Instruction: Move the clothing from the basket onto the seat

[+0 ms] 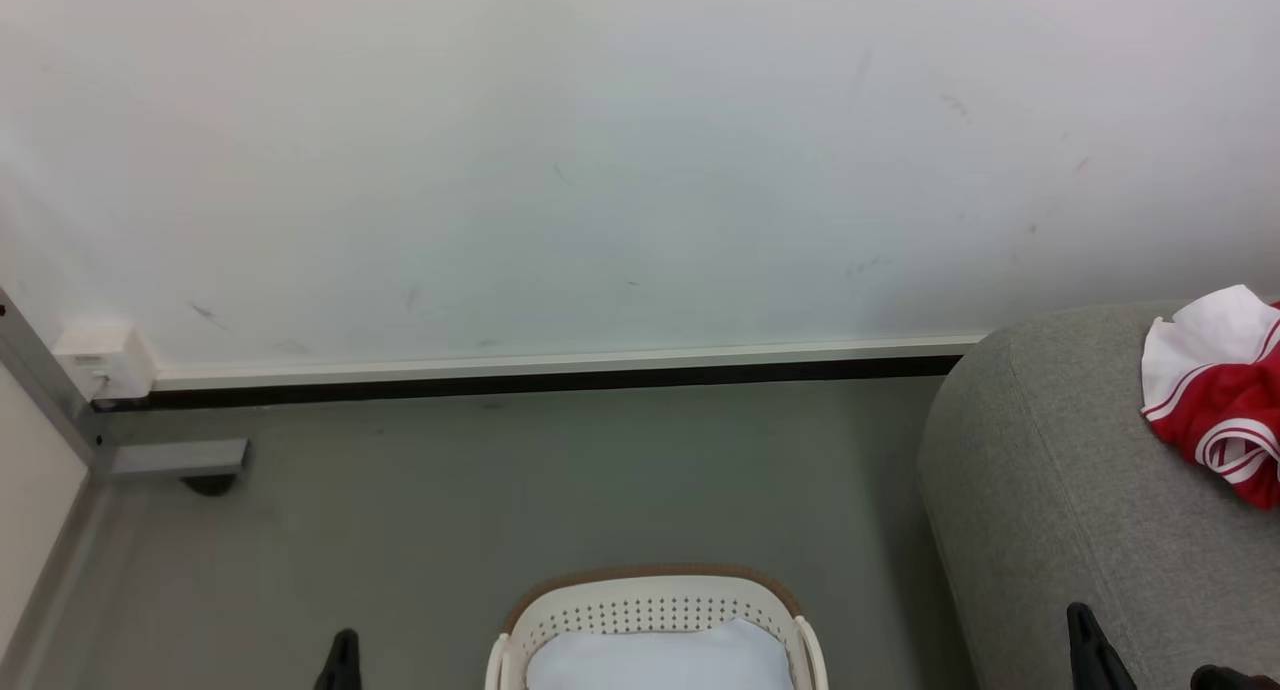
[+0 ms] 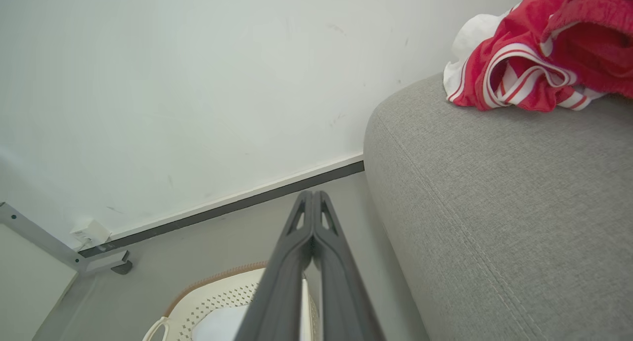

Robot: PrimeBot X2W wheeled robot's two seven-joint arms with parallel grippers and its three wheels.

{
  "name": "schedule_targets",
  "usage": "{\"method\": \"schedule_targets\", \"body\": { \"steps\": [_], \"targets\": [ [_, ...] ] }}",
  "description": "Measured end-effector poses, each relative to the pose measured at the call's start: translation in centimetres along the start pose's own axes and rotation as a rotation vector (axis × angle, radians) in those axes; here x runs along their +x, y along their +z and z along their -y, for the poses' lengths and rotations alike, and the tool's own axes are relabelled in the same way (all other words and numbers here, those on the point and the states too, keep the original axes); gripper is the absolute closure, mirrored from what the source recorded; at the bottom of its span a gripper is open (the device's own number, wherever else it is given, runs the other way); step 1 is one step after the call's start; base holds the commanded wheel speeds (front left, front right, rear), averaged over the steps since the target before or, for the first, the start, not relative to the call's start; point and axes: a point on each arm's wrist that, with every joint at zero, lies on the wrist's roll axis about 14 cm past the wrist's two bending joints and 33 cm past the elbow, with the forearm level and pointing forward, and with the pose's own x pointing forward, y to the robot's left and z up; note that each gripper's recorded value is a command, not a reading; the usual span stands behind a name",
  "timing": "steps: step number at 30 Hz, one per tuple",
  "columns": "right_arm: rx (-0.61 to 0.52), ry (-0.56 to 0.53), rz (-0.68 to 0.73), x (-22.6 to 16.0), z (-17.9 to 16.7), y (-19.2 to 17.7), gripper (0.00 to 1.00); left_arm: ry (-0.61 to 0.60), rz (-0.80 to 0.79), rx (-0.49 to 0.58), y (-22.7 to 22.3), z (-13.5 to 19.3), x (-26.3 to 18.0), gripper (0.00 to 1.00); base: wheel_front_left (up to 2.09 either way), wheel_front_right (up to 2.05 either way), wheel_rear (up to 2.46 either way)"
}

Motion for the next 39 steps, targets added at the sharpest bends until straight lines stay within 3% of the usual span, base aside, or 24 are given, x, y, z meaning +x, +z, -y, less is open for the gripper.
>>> {"method": "schedule_targets", "body": {
  "steps": [20,39],
  "targets": [
    [0.301,-0.025,0.022,1.0,0.3,1.5,1.00,0.014,-0.012,-0.307,0.9,-0.2,1.1,1.00,0.00,0.00,0.00],
    [0.536,-0.015,0.037,1.9,0.1,2.6,1.00,0.004,-0.015,-0.533,1.7,-0.1,2.0,1.00,0.00,0.00,0.00]
  ]
}}
